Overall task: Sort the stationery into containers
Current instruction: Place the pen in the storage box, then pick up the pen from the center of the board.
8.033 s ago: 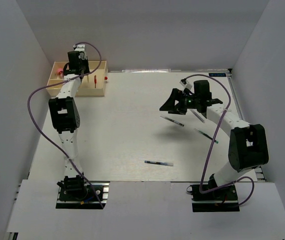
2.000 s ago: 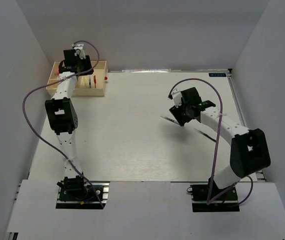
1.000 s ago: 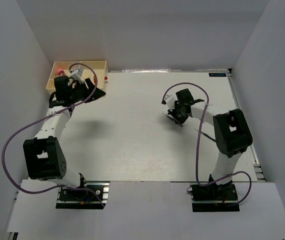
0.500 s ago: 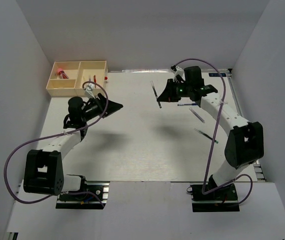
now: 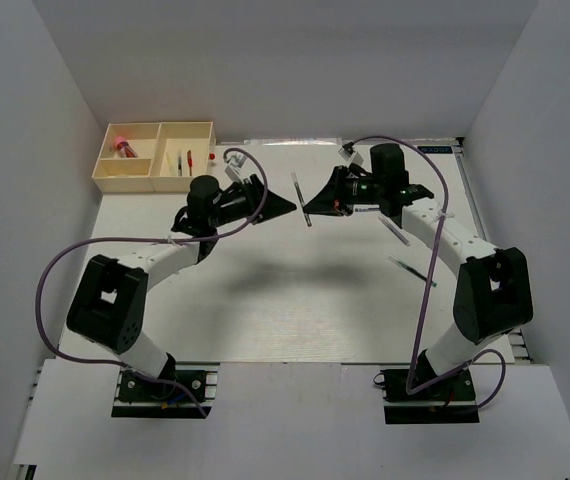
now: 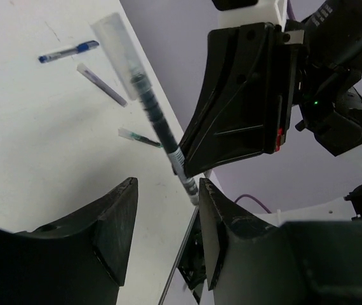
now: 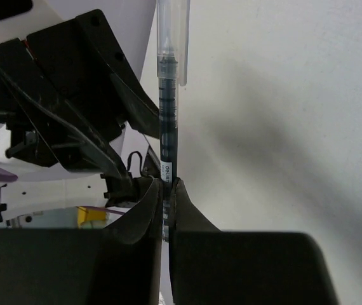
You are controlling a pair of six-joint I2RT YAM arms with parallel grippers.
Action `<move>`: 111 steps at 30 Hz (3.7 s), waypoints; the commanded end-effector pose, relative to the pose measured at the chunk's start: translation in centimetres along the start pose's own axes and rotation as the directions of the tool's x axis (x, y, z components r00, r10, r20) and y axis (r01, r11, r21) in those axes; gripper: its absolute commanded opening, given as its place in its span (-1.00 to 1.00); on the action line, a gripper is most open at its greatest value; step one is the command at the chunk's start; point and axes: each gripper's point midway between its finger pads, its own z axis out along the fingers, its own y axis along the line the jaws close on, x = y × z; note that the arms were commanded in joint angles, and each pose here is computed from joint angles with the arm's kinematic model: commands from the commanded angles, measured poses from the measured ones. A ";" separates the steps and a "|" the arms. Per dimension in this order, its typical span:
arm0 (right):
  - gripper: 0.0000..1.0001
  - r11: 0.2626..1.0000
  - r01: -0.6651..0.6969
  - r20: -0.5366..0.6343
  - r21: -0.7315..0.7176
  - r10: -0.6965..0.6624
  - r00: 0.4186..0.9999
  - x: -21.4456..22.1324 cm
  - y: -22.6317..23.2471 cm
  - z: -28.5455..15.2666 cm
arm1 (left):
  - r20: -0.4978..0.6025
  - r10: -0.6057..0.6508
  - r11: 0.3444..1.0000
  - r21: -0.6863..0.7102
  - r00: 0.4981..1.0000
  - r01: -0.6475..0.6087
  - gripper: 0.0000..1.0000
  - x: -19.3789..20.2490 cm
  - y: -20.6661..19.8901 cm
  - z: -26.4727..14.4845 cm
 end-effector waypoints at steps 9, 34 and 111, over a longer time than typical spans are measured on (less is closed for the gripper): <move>-1.00 0.995 -0.059 0.036 -0.087 0.062 0.997 -0.8 2.6 -0.6 | -0.040 0.021 0.999 0.049 0.999 -0.019 0.06 1.7 -2.4 2.8; 0.07 0.990 -0.134 0.079 -0.043 0.137 0.987 -1.6 -0.2 -1.4 | -0.001 0.019 0.999 0.035 1.000 -0.019 -1.00 0.6 -3.0 1.2; -0.37 0.349 0.570 -0.499 0.743 -0.279 0.821 -2.3 -28.8 -16.7 | -0.103 0.506 0.711 -0.512 0.856 -0.482 0.21 -26.3 12.9 -8.6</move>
